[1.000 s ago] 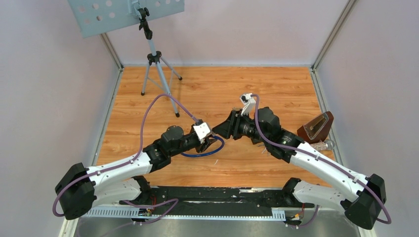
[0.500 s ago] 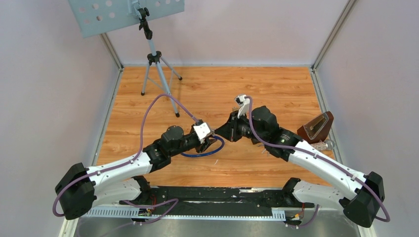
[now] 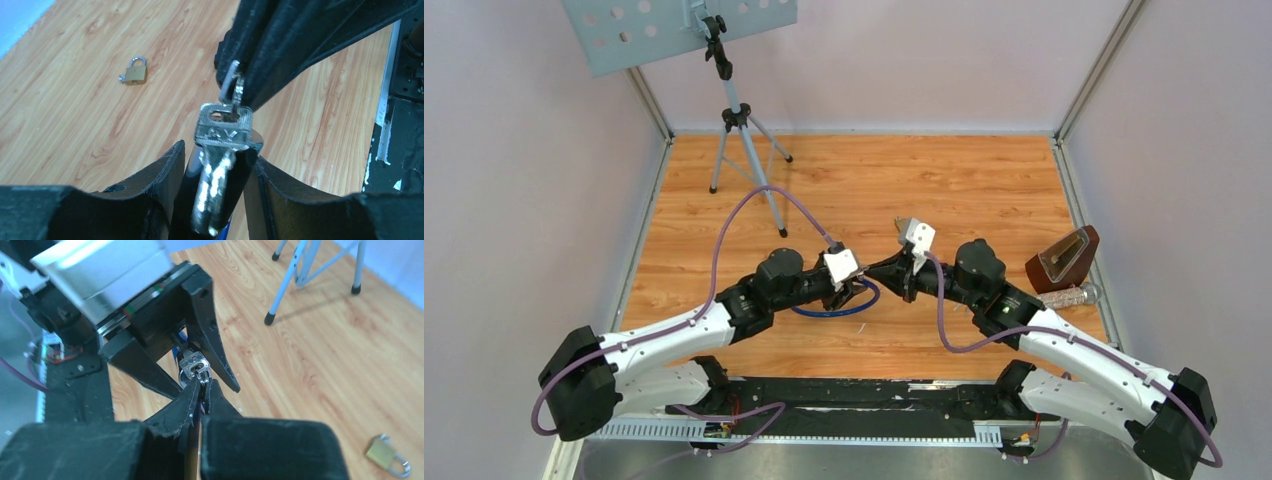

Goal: Lock with the key
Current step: Lock the lock.

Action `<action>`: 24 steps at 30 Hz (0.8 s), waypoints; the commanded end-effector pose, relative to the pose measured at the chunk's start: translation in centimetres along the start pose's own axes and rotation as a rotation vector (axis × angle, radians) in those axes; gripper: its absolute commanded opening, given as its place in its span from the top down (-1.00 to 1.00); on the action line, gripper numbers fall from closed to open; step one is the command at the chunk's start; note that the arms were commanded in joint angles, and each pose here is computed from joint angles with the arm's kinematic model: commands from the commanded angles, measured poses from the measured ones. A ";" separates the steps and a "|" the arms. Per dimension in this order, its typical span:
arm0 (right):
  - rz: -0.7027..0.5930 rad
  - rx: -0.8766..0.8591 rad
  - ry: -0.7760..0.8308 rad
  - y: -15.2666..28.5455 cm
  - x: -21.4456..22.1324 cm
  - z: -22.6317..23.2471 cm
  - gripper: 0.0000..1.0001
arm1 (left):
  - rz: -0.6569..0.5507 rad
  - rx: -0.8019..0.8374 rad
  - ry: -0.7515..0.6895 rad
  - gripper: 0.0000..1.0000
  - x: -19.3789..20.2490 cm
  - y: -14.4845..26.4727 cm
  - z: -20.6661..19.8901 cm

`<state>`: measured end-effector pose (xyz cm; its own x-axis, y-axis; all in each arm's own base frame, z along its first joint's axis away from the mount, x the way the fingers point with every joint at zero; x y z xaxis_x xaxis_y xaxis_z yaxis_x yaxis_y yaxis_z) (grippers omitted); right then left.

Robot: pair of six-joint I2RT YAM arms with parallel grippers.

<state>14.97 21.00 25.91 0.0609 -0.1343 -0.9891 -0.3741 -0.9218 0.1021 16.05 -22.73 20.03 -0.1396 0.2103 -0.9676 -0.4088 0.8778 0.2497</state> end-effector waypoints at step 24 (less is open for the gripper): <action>-0.154 -0.363 0.572 1.3 -2.5 -5.7 1.00 | 0.194 0.052 0.003 1.00 1.0 -0.5 -0.1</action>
<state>18.61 19.00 25.85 0.5803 -0.1403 -0.8022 -0.0196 -0.9872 0.1584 16.00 -23.35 19.92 -0.1617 0.3143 -0.9355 -0.3246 0.8783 0.3512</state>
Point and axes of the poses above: each gripper's point midway between its finger pads, its own y axis back along the fingers, its own z axis along the line the jaws close on, x = y × z, the point moved 9 cm from there along y, back along the fingers, and after that the axes turned 10 degrees about y, right-handed, at the moved point
